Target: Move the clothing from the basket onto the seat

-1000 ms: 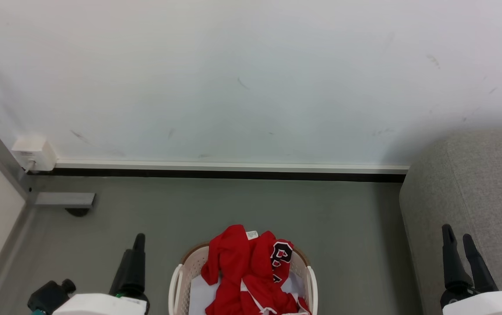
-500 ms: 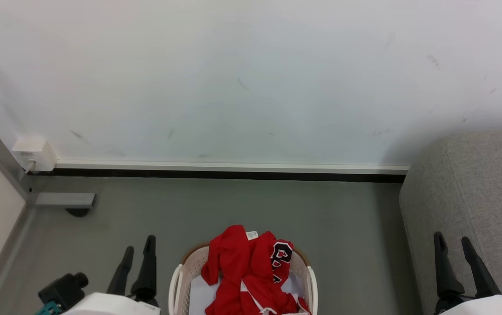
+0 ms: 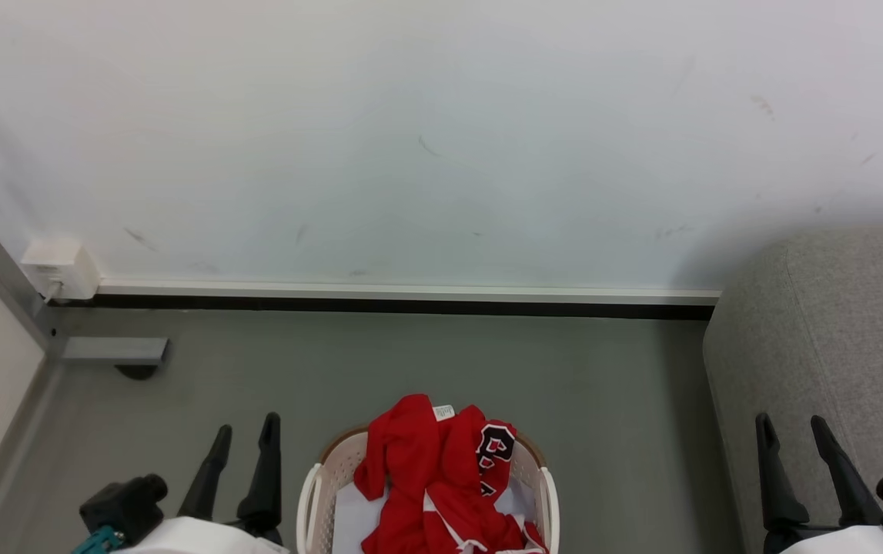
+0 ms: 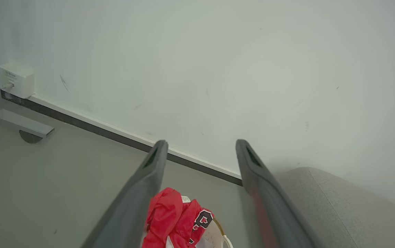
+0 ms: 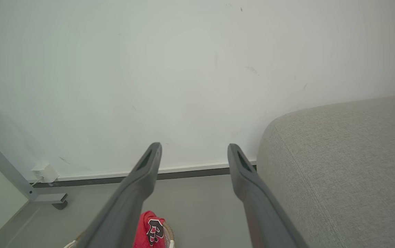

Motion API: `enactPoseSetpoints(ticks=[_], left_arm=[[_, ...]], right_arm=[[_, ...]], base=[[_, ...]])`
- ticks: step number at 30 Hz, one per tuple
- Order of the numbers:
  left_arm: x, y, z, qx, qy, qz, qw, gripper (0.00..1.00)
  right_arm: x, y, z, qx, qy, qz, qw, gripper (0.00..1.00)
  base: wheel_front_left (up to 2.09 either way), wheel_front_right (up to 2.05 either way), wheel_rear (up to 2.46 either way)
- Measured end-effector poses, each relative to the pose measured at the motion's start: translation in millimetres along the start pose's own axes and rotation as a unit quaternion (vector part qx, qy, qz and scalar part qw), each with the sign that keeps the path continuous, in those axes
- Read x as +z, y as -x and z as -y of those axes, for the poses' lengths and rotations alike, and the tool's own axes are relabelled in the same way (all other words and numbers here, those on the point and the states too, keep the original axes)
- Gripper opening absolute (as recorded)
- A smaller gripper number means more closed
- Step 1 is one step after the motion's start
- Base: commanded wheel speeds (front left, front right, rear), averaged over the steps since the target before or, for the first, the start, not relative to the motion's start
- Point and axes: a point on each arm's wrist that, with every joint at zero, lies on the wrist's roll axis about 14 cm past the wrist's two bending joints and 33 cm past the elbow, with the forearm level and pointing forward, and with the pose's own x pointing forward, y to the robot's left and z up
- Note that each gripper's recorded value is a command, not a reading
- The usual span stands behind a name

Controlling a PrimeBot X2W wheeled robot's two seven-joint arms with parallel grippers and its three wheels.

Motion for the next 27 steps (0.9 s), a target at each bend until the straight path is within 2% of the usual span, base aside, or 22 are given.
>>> enactPoseSetpoints(ticks=[15,27], left_arm=[[2.3,1.1,2.2,-0.012,-0.071,0.01,0.997,1.0],[-0.3,2.0,4.3,-0.023,-0.123,0.01,0.992,1.0]], right_arm=[[5.8,-0.4,0.8,0.005,0.072,0.014,0.997,1.0],[5.5,2.6,3.6,0.002,0.109,0.018,0.994,1.0]], base=[[0.0,0.0,0.0],[0.0,0.0,0.0]])
